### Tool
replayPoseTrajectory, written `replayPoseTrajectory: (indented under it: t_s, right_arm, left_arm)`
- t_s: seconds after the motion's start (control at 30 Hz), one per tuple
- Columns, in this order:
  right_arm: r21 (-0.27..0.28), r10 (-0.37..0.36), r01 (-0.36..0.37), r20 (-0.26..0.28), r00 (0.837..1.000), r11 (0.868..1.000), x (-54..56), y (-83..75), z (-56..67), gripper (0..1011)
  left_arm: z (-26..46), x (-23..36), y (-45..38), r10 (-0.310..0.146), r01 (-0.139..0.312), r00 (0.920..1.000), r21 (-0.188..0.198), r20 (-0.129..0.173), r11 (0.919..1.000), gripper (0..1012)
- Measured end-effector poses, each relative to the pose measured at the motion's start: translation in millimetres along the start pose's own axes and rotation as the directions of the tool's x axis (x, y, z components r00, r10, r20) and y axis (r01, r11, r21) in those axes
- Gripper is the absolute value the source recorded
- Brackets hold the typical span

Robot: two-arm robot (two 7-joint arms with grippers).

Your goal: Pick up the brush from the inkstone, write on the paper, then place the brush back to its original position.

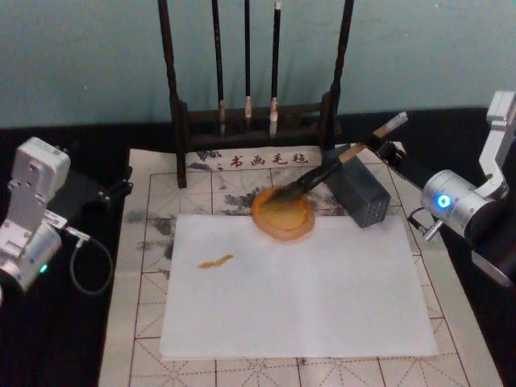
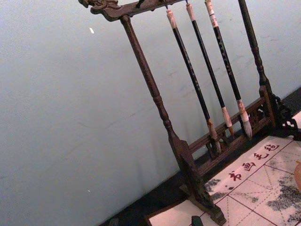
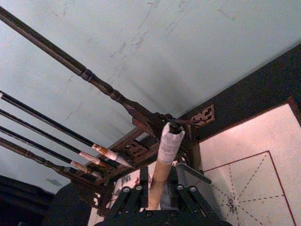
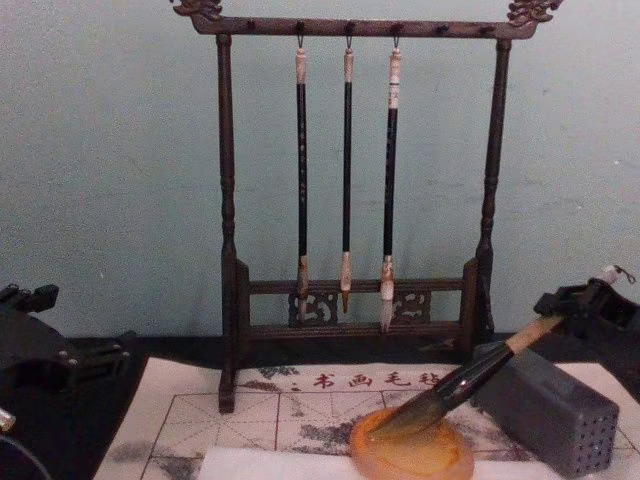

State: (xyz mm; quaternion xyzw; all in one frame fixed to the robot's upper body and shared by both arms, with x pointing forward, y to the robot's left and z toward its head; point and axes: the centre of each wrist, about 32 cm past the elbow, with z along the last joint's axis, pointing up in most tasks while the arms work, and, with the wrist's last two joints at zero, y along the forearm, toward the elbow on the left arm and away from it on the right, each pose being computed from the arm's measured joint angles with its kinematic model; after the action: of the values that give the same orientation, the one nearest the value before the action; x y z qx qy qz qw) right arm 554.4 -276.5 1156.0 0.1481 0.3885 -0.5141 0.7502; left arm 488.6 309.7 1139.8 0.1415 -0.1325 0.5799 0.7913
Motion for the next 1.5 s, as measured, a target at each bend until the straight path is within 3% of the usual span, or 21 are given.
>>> replayPoseTrajectory:
  t_s: [0.17,0.87,1.2,1.5]
  right_arm:
    - [0.0,0.001,-0.001,0.0,1.0,1.0,-0.1,0.0,0.0,199]
    - [0.004,0.008,-0.008,0.012,1.0,1.0,-0.7,-0.1,-0.4,199]
    - [0.035,0.058,-0.062,0.102,0.993,0.997,-8.7,-2.8,2.1,198]
    - [0.063,0.094,-0.109,0.202,0.975,0.992,-14.4,-7.3,1.4,198]
  left_arm:
    - [0.0,0.0,0.0,0.0,0.0,1.0,0.0,0.0,1.0,1001]
    - [0.0,0.0,0.0,0.0,0.0,1.0,0.0,0.0,1.0,1001]
    - [0.0,0.0,0.0,0.0,0.0,1.0,0.0,0.0,1.0,1001]
    - [0.0,0.0,0.0,0.0,0.0,1.0,0.0,0.0,1.0,1001]
